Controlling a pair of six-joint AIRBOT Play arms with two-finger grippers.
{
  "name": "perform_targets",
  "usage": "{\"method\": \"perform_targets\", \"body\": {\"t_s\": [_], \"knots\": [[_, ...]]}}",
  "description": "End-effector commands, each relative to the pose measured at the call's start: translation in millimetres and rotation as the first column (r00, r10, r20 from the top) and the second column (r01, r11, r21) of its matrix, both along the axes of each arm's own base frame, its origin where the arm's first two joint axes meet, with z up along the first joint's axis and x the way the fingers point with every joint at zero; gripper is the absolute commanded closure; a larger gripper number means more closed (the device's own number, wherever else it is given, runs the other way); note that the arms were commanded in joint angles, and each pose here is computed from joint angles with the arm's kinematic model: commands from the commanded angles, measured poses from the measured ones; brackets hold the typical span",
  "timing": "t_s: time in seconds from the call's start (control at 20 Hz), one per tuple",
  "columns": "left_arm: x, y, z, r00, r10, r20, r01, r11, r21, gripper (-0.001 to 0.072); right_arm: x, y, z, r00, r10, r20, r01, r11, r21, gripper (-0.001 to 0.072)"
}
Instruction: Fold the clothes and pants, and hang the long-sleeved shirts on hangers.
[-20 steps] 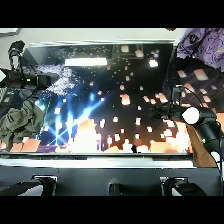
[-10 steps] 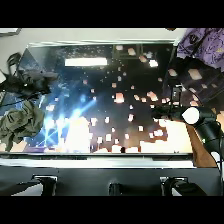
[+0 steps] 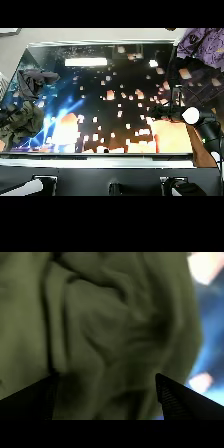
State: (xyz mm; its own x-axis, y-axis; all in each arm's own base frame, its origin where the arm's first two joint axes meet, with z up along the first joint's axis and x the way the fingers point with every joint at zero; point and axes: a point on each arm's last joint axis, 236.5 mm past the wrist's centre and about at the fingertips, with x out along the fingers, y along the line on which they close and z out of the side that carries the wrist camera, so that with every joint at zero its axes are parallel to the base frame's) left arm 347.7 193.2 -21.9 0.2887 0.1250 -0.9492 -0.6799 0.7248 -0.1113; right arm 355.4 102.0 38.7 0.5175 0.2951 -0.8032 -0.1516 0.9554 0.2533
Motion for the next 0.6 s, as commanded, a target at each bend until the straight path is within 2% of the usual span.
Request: {"method": "perform_targets", "body": {"t_s": [0.0, 0.05, 0.1, 0.15, 0.3, 0.4, 0.5, 0.55], "knots": [[-12.5, 22.8, -39.5, 0.997, 0.071, -0.009, -0.071, 0.997, -0.001, -0.0013, -0.4, 0.5, 0.4, 1.000, 0.000, -0.001, 0.000, 1.000, 0.002, 0.0683], [-12.0, 19.3, -47.1, 0.997, 0.072, -0.021, -0.072, 0.997, -0.021, 0.0087, -0.3, 0.5, 0.4, 1.000, -0.001, -0.001, 0.001, 1.000, 0.002, 0.0683], [-10.5, 12.1, -50.1, 0.996, 0.081, -0.021, -0.082, 0.995, -0.057, 0.0481, -0.2, 0.4, 0.5, 1.000, -0.001, 0.000, 0.001, 1.000, 0.002, 0.0683], [-4.8, 2.6, -48.3, 0.996, 0.087, 0.000, -0.086, 0.991, -0.099, 0.0693, -0.2, 0.4, 0.5, 1.000, -0.001, 0.000, 0.001, 1.000, 0.002, 0.0683], [20.3, -49.4, -26.7, 0.995, 0.032, 0.093, -0.009, 0.969, -0.246, 0.0694, -1.4, 0.6, -0.1, 1.000, 0.001, -0.006, -0.001, 1.000, 0.002, 0.0683], [35.5, -111.0, -0.6, 0.987, -0.056, 0.153, 0.105, 0.936, -0.335, 0.0694, -8.2, 1.0, -4.3, 0.999, 0.010, -0.038, -0.010, 1.000, -0.002, 0.0684], [47.6, -195.3, 32.6, 0.948, -0.203, 0.246, 0.289, 0.874, -0.390, 0.0694, -19.2, 1.5, -10.0, 0.996, 0.025, -0.088, -0.026, 1.000, -0.007, 0.0684], [48.8, -245.2, 49.1, 0.911, -0.284, 0.299, 0.391, 0.824, -0.409, 0.0694, -24.8, 1.1, -12.9, 0.993, 0.033, -0.113, -0.034, 0.999, -0.012, 0.0684]]}}
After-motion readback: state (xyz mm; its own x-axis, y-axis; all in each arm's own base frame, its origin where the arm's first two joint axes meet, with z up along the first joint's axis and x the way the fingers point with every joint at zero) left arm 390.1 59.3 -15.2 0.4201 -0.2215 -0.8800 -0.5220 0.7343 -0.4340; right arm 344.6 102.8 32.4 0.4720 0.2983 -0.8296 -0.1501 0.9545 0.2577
